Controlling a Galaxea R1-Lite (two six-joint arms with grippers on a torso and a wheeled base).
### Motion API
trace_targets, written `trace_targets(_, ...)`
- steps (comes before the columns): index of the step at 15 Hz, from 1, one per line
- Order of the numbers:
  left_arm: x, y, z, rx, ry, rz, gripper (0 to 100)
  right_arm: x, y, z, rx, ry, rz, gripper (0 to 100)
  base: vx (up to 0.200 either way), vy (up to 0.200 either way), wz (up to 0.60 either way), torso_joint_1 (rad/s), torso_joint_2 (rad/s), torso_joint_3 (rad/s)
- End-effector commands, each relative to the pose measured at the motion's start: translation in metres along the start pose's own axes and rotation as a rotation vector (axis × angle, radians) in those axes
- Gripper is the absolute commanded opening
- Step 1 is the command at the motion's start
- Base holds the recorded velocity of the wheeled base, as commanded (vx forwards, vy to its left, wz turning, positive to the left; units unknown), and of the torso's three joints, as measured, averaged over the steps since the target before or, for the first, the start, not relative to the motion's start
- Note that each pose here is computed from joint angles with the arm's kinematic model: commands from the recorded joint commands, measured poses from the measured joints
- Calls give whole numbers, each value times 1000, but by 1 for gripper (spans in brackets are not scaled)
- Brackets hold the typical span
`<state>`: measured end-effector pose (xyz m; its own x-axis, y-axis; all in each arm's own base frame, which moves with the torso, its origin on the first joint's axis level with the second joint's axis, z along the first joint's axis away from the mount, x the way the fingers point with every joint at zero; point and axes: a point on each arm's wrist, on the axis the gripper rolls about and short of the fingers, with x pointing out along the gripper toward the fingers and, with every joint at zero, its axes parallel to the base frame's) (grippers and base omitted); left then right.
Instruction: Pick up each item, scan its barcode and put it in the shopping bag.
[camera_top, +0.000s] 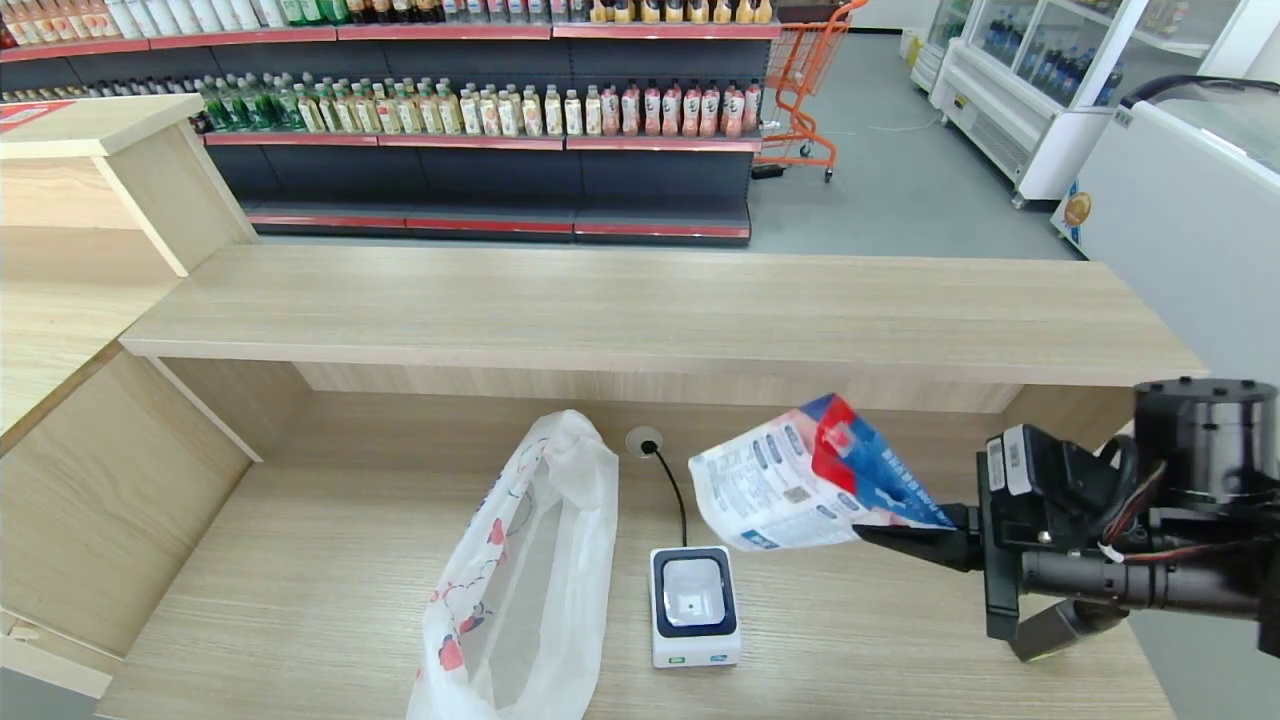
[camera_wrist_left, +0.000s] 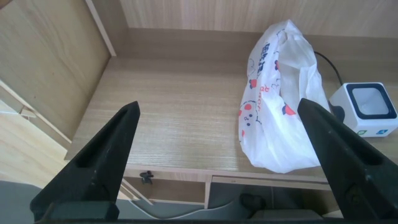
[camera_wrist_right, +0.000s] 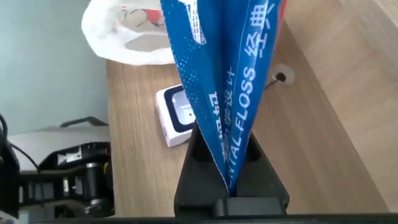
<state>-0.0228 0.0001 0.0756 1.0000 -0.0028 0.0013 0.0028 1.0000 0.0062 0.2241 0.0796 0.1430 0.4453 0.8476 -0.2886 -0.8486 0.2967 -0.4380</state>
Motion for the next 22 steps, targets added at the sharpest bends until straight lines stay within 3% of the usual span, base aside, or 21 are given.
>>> trace_targets(1,0,0,0,0,1,0,100,21,-12,-71,-10,-28,132,0,0,0,0,0,0,0)
trace_targets(4,0,0,0,0,1,0,100,29,-13,-111,-111,-123,217,0,0,0,0,0,0,0)
trace_targets(8,0,0,0,0,1,1,100,54,-21,-138,-200,-184,256,0,0,0,0,0,0,0)
trace_targets(14,0,0,0,0,1,0,100,101,-20,-140,-269,-266,341,0,0,0,0,0,0,0)
trace_targets(22,0,0,0,0,1,0,100,147,-40,-152,-371,-310,339,0,0,0,0,0,0,0)
